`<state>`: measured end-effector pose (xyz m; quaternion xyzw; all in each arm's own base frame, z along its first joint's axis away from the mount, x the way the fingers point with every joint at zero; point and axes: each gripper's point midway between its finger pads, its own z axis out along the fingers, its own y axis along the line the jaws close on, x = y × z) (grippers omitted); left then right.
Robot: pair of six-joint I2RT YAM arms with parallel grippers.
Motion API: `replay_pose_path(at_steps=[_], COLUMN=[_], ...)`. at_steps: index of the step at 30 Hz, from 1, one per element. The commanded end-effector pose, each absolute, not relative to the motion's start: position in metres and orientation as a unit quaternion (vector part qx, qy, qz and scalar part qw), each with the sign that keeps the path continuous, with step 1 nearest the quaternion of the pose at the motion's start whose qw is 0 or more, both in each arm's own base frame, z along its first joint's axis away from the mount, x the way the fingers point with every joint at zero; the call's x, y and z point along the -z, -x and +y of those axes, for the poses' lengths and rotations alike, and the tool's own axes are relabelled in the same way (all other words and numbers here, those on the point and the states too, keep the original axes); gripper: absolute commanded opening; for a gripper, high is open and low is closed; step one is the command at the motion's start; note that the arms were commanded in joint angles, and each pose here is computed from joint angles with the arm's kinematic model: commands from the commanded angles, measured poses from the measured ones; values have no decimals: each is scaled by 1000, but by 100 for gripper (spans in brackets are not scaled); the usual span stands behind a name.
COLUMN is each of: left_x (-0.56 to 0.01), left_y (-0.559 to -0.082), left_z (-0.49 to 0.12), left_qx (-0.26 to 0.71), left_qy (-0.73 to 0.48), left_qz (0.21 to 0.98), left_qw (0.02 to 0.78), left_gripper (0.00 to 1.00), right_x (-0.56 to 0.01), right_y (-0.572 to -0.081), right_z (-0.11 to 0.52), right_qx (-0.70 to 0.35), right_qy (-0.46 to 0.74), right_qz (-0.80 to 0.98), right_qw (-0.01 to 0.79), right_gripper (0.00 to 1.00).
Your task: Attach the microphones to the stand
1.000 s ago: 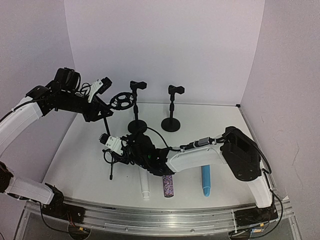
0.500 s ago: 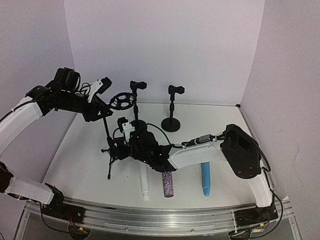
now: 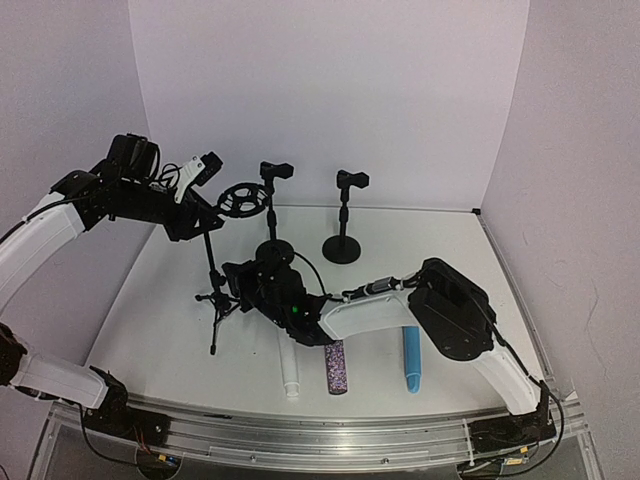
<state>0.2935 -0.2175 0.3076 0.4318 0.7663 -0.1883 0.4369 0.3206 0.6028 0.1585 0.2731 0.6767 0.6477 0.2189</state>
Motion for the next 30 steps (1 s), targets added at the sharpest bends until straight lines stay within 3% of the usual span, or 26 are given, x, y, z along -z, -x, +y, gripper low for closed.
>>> replay_pose_path(at_steps=[1, 8, 14, 22, 27, 30], left_x=[-343, -346, -345, -345, -344, -345], left_y=[-287, -288, -289, -290, -288, -288], left_z=[-233, -234, -232, -233, -234, -234], left_qx=[229, 230, 224, 225, 228, 229], left_qy=[-437, -435, -435, -435, -437, -437], left_qz=[732, 731, 733, 731, 731, 730], left_qw=[470, 472, 473, 474, 473, 473], left_gripper=[0, 0, 0, 0, 0, 0], right_x=[-209, -215, -215, -258, -233, -226], right_y=[-332, -331, -331, -318, -300, -282], right_z=[604, 600, 574, 550, 542, 542], right_qx=[-723, -724, -697, -618, -516, -411], right_qy=[-395, -397, -345, -103, 21, 158], right_qz=[550, 546, 597, 695, 768, 790], right_qw=[137, 138, 198, 353, 379, 427], right_gripper=[0, 0, 1, 32, 50, 55])
